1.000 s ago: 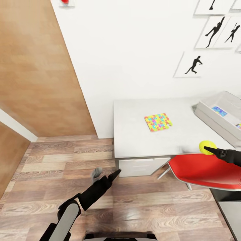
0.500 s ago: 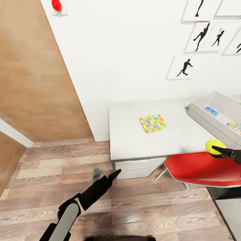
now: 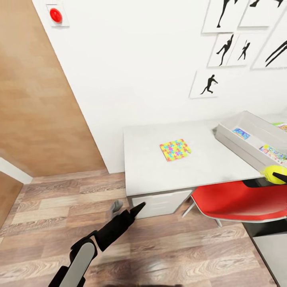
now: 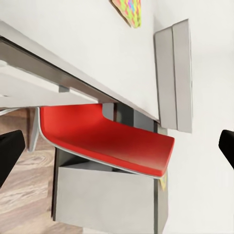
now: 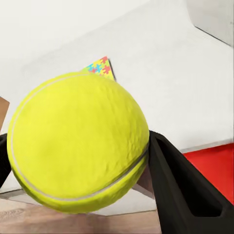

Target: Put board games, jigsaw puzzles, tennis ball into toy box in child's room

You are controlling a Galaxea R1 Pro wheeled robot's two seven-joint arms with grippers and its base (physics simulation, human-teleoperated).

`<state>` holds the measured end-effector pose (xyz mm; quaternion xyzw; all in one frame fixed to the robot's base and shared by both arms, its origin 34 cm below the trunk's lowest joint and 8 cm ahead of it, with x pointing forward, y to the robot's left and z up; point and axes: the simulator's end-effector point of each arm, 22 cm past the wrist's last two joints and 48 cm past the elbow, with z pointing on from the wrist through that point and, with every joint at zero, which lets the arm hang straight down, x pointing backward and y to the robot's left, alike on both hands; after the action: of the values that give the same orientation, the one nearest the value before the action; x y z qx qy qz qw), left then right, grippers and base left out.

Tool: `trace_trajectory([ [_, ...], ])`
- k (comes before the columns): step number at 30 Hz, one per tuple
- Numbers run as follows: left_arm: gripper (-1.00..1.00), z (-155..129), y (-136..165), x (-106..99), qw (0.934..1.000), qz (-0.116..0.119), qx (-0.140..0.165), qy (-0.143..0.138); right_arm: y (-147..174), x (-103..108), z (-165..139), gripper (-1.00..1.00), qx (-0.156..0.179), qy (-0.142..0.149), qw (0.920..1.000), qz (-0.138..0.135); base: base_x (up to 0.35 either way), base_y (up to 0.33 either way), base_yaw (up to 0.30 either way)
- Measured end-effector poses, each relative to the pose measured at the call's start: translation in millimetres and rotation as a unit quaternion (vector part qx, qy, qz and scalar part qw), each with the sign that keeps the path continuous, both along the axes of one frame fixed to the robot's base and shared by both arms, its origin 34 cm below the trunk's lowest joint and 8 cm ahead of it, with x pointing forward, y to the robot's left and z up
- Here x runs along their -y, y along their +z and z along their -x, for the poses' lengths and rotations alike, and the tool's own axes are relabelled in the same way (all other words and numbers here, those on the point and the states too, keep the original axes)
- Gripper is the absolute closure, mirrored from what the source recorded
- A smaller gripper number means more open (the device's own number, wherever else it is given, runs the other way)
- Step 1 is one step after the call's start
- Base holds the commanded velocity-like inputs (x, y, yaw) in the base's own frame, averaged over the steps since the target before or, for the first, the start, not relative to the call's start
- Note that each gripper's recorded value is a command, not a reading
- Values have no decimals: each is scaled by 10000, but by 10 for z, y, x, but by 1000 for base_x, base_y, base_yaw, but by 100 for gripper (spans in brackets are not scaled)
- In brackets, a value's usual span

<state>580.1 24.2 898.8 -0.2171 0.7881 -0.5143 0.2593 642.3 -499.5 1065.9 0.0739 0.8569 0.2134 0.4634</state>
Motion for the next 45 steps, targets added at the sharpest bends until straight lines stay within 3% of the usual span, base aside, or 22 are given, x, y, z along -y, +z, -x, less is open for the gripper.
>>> trace_trajectory([
  [17,-100,7,144,62,9998,2,165,-71,214,122,60,100,224,-164,9996,22,81,-81,-96],
  [29,-100,3,215,94,9990,-189,356,-170,316,124,75,100,324,-171,9993,13,176,-174,-31],
  [37,-100,-343,833,387,9943,-30,1014,-320,383,121,79,100,391,-168,9991,9,41,-39,-2],
  [39,-100,-540,1079,537,9910,-116,1246,-482,405,126,81,100,413,-172,9990,12,12,-11,-1],
  [45,-100,-729,1381,807,9864,-363,1416,-754,470,144,91,100,462,-177,9988,39,6,-6,0],
])
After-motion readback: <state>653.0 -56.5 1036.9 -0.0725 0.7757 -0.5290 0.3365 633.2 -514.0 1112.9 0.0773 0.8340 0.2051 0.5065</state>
